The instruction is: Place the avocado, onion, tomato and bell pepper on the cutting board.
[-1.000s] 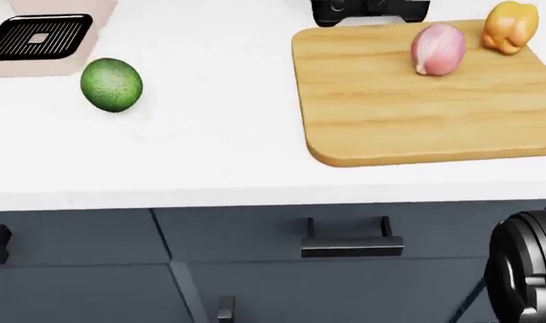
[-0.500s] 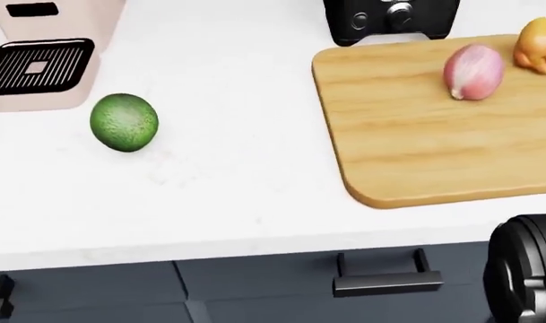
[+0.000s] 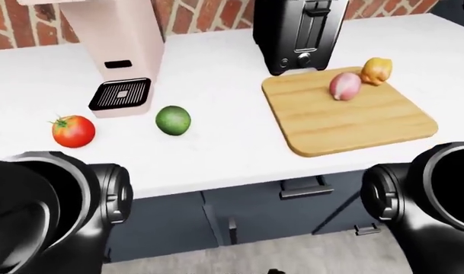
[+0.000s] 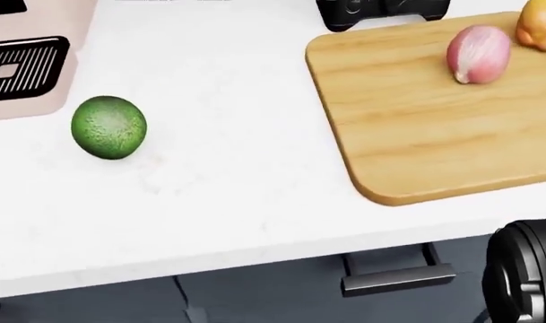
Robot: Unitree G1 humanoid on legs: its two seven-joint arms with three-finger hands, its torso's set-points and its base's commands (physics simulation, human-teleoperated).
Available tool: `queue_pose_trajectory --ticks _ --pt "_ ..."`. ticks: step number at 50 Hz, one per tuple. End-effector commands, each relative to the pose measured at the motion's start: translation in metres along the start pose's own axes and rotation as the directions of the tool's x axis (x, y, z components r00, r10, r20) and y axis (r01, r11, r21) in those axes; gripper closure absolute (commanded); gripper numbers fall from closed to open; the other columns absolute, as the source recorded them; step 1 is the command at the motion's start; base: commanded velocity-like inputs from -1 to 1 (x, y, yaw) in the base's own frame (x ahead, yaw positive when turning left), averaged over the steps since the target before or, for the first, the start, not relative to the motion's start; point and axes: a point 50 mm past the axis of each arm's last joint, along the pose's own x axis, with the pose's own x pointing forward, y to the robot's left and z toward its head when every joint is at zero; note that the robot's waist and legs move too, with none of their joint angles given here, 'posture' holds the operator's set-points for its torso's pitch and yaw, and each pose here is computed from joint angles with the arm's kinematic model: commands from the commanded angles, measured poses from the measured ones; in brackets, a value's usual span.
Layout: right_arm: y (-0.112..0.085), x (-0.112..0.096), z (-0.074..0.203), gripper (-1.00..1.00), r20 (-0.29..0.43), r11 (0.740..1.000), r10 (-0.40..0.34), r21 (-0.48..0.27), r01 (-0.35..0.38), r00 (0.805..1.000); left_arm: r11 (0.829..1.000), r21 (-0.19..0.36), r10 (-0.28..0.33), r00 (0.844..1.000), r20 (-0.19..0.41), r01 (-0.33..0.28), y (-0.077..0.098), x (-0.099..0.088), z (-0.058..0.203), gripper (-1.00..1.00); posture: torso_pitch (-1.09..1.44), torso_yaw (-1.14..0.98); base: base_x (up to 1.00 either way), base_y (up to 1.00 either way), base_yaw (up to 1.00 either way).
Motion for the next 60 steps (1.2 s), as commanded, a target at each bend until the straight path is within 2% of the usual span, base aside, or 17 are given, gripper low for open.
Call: queue_pose_trajectory --ticks 1,11,14,25,60 --pt "-0.0049 0.0015 0.0055 -1.0 0.023 0.999 -0.033 -0.004 0.033 0.999 0.999 0.011 0.031 1.0 0.005 -0.031 0.0058 0.0032 0.0009 -1.0 0.0 0.0 -0.54 0.16 0.0" --pt "-0.0077 0.0007 0.0075 -1.0 0.038 0.999 -0.049 -0.003 0.049 0.998 0.999 0.014 0.029 1.0 0.005 -0.029 0.0053 0.003 0.0001 -1.0 0.0 0.0 -0.43 0.15 0.0" --pt "-0.0091 0.0015 0.0078 -1.0 0.033 0.998 -0.062 -0.025 0.063 0.998 1.0 0.012 0.027 1.0 0.004 -0.027 0.0048 0.003 -0.0001 -1.0 0.0 0.0 0.0 0.0 0.0" --pt "-0.0035 0.0031 0.0016 -1.0 -0.016 0.999 -0.036 -0.033 0.036 0.999 1.0 0.007 0.019 1.0 0.008 -0.019 0.003 0.0022 0.0012 -1.0 0.0 0.0 0.02 0.17 0.0" --pt "-0.0013 0.0028 0.0008 -1.0 -0.019 0.998 -0.034 -0.051 0.033 0.999 1.0 0.011 0.01 1.0 0.014 -0.01 0.001 0.0012 0.0021 -1.0 0.0 0.0 0.13 0.32 0.0"
